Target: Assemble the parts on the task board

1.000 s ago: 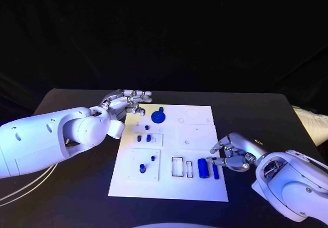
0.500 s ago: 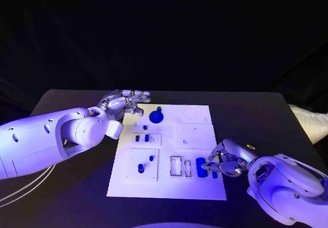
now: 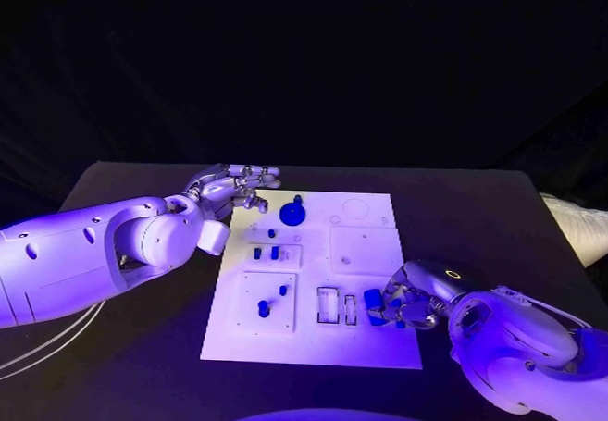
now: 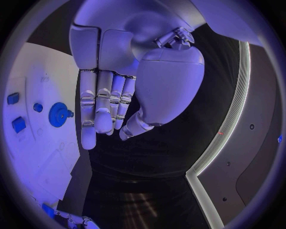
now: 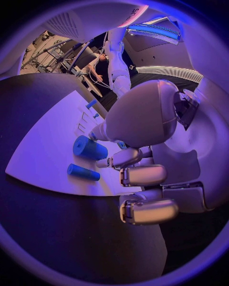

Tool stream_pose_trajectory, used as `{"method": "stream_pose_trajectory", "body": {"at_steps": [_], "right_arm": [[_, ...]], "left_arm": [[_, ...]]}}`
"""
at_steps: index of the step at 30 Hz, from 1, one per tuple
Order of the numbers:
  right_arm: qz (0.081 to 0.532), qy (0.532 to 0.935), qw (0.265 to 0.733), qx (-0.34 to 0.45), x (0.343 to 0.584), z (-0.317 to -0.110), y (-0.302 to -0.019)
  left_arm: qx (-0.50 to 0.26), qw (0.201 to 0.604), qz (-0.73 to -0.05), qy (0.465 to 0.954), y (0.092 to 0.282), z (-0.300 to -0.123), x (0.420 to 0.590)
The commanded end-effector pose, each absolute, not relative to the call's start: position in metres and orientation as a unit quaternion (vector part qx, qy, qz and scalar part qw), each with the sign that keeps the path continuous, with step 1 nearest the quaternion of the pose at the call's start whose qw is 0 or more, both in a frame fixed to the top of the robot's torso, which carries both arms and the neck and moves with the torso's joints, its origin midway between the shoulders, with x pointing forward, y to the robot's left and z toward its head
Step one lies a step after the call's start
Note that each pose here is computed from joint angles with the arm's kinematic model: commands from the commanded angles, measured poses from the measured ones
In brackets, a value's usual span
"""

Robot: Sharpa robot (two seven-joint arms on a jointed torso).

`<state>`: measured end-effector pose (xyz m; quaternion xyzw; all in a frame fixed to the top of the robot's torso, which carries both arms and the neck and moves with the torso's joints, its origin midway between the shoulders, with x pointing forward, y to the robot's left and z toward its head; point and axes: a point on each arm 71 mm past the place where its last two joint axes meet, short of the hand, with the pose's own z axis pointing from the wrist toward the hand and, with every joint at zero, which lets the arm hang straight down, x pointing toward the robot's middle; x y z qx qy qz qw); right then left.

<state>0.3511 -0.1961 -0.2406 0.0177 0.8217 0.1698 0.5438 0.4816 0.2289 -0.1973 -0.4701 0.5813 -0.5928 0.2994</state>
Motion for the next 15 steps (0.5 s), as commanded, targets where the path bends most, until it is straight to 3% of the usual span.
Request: {"method": "stream_pose_trajectory", "body": {"at_steps": [1, 15], "right_arm": [[0.152, 0.827, 0.542, -0.001, 0.353, -0.246, -0.194], [0.145, 0.841, 0.521, 0.025, 0.353, -0.260, -0.190]], "left_arm": [[-0.464, 0.292, -0.600, 0.582, 0.226, -0.197, 0.481], [-0.462, 0.284, -0.601, 0.587, 0.225, -0.197, 0.480]]}}
